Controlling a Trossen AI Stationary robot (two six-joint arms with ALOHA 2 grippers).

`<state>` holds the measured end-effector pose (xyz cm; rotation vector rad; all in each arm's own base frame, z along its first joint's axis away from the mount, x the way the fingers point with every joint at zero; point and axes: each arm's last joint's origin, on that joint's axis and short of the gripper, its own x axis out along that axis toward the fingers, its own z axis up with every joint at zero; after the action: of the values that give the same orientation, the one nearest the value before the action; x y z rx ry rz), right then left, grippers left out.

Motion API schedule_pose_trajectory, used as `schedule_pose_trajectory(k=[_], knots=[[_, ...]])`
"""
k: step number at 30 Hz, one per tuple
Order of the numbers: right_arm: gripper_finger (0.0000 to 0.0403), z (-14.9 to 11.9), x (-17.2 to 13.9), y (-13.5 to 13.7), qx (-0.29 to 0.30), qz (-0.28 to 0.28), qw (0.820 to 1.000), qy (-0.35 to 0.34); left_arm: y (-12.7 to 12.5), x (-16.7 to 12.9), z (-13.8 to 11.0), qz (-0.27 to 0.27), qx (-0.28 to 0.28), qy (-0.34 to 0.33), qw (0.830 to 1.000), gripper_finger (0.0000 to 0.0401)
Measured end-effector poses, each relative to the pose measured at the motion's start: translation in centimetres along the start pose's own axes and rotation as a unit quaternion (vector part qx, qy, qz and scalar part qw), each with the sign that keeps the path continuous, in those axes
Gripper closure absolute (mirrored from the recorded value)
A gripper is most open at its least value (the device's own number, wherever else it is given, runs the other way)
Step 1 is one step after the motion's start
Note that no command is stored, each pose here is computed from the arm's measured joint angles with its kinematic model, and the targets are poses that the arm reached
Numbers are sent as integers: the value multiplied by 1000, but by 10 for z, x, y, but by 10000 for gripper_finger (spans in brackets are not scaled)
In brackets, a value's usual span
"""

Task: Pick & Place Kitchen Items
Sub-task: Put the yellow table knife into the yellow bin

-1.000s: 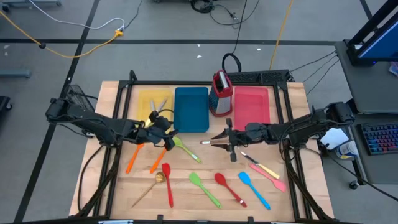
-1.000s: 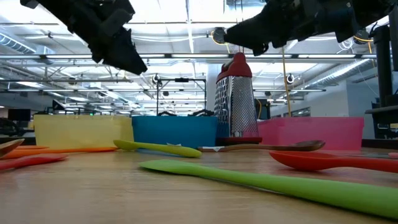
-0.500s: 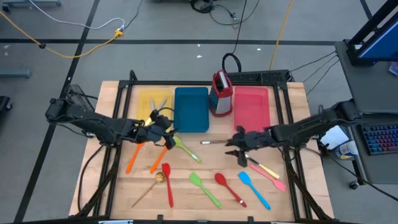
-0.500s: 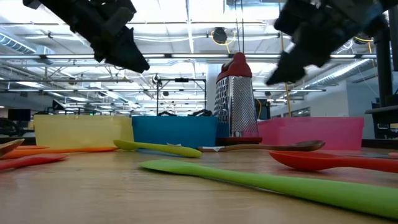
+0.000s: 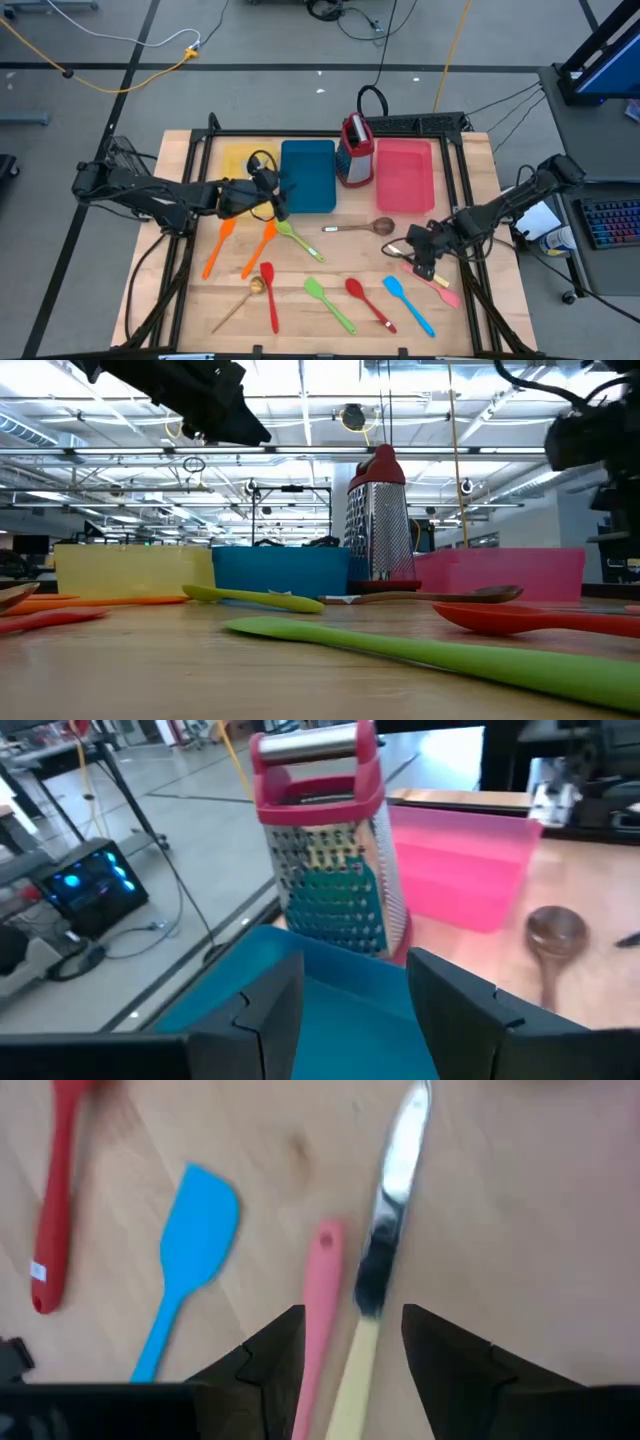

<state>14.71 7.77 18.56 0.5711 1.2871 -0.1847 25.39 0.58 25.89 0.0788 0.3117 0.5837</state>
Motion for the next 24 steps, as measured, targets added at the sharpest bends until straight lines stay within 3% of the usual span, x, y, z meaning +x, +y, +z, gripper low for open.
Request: schedule_pose_trajectory(k=[4, 10, 19, 24], knots=[[243, -10, 1, 0, 40, -22, 999, 22, 7, 4, 0, 15, -2, 3, 1000, 217], [243, -21, 11, 9, 51, -42, 997, 43, 15, 9, -1, 31, -4, 11, 999, 217], [243, -30, 36, 14, 34, -110, 990, 77, 21, 12, -4, 45, -3, 26, 999, 217], [243, -29, 46, 16, 28, -119, 989, 83, 21, 12, -6, 45, -7, 34, 998, 217]])
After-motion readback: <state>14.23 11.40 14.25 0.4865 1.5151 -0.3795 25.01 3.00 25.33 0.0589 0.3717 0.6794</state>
